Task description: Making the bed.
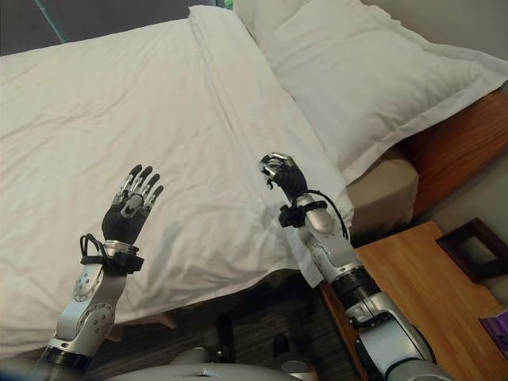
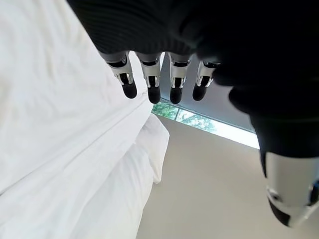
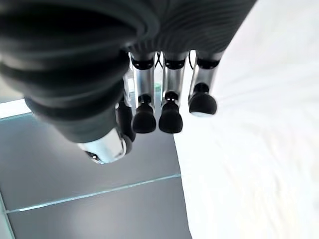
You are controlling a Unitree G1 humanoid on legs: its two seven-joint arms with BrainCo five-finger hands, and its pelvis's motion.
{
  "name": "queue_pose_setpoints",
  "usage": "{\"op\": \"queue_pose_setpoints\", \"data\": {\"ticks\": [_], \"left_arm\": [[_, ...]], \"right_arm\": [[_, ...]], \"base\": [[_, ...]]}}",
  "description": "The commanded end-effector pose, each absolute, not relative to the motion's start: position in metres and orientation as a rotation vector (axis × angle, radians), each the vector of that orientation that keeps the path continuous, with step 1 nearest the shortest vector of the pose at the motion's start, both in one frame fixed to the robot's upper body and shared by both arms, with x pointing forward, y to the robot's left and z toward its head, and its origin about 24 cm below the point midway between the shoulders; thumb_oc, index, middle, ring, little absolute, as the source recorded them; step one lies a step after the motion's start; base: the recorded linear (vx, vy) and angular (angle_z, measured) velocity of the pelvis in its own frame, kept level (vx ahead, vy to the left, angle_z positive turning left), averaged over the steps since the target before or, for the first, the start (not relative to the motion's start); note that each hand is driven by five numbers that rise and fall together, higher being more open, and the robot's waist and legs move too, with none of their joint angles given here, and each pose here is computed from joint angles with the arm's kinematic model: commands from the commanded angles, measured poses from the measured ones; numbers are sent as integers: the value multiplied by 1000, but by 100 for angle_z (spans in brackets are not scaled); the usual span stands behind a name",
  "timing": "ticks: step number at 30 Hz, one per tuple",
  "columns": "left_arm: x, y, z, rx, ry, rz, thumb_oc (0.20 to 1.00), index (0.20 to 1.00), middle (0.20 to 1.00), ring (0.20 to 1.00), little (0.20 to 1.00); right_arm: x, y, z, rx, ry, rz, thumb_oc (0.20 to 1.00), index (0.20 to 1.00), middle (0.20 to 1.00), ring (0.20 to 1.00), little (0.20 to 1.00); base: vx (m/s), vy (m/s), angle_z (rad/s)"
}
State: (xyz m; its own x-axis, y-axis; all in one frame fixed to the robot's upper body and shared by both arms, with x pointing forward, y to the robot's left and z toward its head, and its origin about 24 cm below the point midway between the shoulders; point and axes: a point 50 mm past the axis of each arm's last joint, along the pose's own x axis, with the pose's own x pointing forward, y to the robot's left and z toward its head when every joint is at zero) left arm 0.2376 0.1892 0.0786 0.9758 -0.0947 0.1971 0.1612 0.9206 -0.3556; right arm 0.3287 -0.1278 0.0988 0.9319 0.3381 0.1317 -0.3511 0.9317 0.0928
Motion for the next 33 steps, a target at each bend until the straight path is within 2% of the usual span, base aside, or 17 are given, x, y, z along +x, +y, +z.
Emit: {"op": "queue_pose_setpoints", "data": {"ticks": [1,5,6,14,16,17,18,20,21,23,24,25,27,28,33], "left_arm": [[252,187,105,-392,-308,-188,1000,1000,1000,1000,1000],[254,186,109,-395,-322,-207,1000,1000,1000,1000,1000],[255,185,107,-400,-312,-212,1000,1000,1000,1000,1000],[254,181,114,-380,-349,-244,1000,1000,1000,1000,1000],[252,185,111,-375,-344,-228,1000,1000,1000,1000,1000],[249,190,108,-369,-335,-201,1000,1000,1000,1000,1000],[249,190,108,-369,-334,-202,1000,1000,1000,1000,1000],[246,198,99,-368,-303,-158,1000,1000,1000,1000,1000],[246,198,98,-368,-302,-159,1000,1000,1000,1000,1000],[244,201,92,-376,-281,-134,1000,1000,1000,1000,1000],[244,201,92,-376,-281,-134,1000,1000,1000,1000,1000],[242,204,89,-380,-272,-118,1000,1000,1000,1000,1000],[241,205,86,-382,-261,-111,1000,1000,1000,1000,1000],[240,207,84,-395,-258,-96,1000,1000,1000,1000,1000],[239,208,83,-404,-256,-82,1000,1000,1000,1000,1000]], "right_arm": [[365,-126,130,94,-163,287,200,200,200,200,200],[383,-143,123,86,-70,199,200,200,200,200,200],[388,-155,107,96,25,130,200,200,200,200,200],[374,-202,47,156,286,-88,200,200,200,200,200],[359,-222,26,170,346,-150,200,200,200,200,200],[338,-247,4,221,400,-249,200,200,200,200,200],[337,-247,4,222,401,-249,200,200,200,200,200],[294,-281,-33,285,505,-390,200,200,200,200,200],[293,-281,-33,285,506,-391,200,200,200,200,200],[248,-300,-64,376,569,-513,200,200,200,200,200],[248,-300,-64,376,569,-513,200,200,200,200,200],[219,-309,-80,446,591,-596,200,200,200,200,200],[205,-315,-86,487,595,-650,200,200,200,200,200],[178,-323,-97,543,617,-741,200,200,200,200,200],[133,-329,-114,582,692,-862,200,200,200,200,200]], "base": [[-57,-15,13],[-42,-8,10],[6,1,-4],[2,-1,0],[24,-4,2],[40,-8,8],[59,-18,10],[44,-13,4],[32,-2,5],[44,-8,3],[55,-6,-3],[39,1,-7],[37,0,-7],[34,0,-13],[23,9,-15]]}}
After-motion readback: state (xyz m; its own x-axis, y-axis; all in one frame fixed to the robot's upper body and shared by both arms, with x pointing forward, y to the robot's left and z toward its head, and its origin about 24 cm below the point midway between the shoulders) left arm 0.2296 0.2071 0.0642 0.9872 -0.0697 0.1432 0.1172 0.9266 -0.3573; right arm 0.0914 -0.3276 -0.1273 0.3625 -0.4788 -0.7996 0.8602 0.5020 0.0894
